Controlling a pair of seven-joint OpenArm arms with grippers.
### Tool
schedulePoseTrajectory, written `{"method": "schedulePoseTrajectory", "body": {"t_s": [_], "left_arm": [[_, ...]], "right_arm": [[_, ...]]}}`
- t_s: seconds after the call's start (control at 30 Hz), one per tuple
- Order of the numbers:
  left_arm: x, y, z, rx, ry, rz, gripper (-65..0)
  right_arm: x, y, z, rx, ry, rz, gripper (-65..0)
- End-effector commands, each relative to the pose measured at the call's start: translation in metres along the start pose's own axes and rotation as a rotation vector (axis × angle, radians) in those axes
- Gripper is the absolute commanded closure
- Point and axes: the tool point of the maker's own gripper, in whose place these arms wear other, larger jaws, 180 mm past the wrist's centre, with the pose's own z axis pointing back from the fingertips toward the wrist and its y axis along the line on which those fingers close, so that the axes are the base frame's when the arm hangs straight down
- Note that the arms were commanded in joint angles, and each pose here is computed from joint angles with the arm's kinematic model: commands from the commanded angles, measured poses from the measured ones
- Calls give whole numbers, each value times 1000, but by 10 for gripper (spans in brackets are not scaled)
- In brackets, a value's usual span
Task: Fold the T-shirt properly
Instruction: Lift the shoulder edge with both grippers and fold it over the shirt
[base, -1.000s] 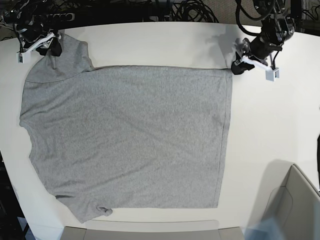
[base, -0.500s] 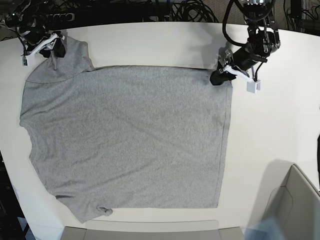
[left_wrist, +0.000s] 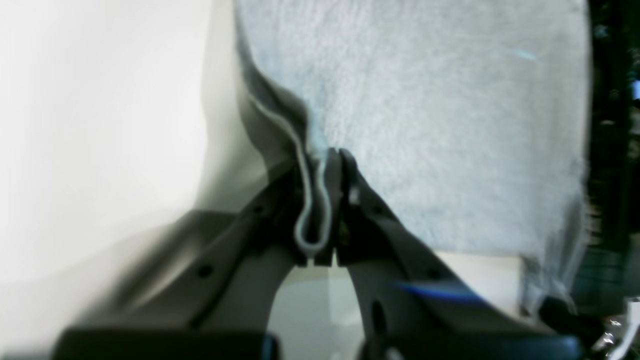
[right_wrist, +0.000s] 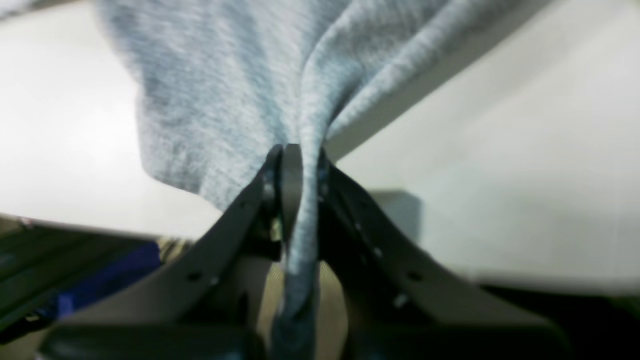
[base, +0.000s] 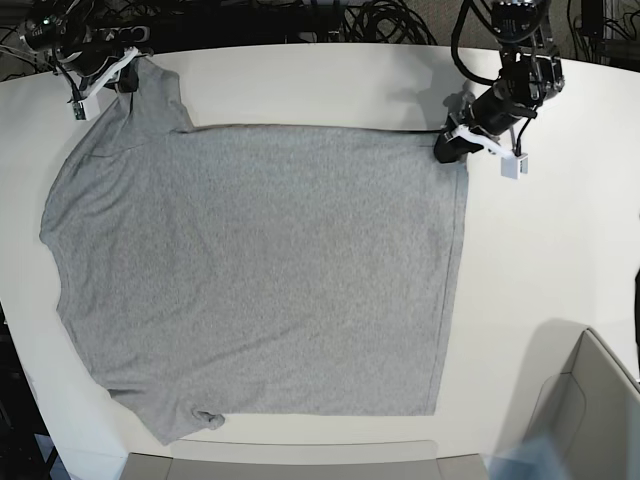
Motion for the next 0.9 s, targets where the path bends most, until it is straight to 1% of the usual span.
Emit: {"method": "schedulePoseTrajectory", "body": {"t_s": [0.0,0.07,0.13,0.23,0.3,0.43,0.53,0.63,0.67,0.77,0.87], "left_arm": [[-6,7,10,42,10,-28,0],[-6,4,19,44,-20,-51,0],[-9,1,27,45,-29,-69,0],[-14,-3,38,46,-34,-90,0],[-18,5,48,73,-35,-85,0],[-9,28,67,141,-77,-60,0],[-1,25,71,141,-97,-74,0],[14,2,77,106,-140,-132,0],[18,-2,79,108,-152,-132,0],[18,4,81,157,-142,-71,0],[25,2,78,158,-146,-55,0]], "right_arm": [[-17,-10,10,-59,85,33,0],[-12,-10,19,-87,60,35,0],[-7,-13,25,-108,40,34,0],[-10,-19,32,-134,41,23,0],[-12,-22,34,-142,43,20,0],[-12,-24,35,-148,46,24,0],[-8,-25,34,-155,42,32,0],[8,-31,42,-225,28,73,0],[13,-33,45,-252,29,89,0],[19,-37,47,-309,38,93,0],[25,-47,49,-356,50,103,0]]}}
